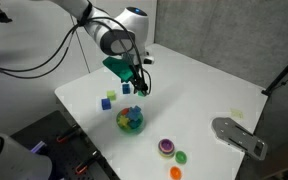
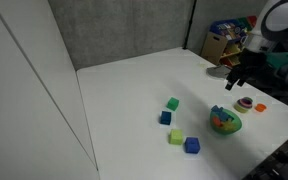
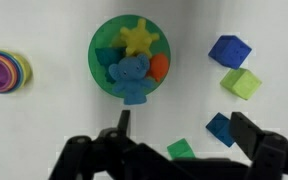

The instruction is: Place the light-blue item in the bowl

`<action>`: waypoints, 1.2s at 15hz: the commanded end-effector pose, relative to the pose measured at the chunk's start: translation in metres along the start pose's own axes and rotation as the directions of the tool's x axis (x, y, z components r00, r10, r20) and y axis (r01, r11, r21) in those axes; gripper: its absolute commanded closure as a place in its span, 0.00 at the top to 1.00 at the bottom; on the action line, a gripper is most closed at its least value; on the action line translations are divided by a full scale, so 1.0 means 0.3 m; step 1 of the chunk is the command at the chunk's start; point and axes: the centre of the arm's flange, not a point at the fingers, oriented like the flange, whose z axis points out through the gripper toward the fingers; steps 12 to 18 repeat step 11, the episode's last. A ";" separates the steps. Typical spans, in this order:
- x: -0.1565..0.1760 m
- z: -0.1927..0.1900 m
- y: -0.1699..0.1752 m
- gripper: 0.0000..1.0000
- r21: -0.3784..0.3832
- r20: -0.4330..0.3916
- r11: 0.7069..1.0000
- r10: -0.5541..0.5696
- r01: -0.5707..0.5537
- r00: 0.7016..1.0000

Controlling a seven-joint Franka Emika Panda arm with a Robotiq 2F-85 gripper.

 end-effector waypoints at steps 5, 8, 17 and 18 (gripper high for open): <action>-0.077 -0.343 0.048 1.00 -0.067 0.135 0.994 0.093 -0.085 0.986; -0.083 -0.325 0.050 1.00 -0.059 0.129 0.995 0.084 -0.077 0.988; -0.088 -0.328 0.048 1.00 -0.061 0.132 0.995 0.086 -0.078 0.988; -0.088 -0.328 0.048 1.00 -0.061 0.132 0.995 0.086 -0.078 0.988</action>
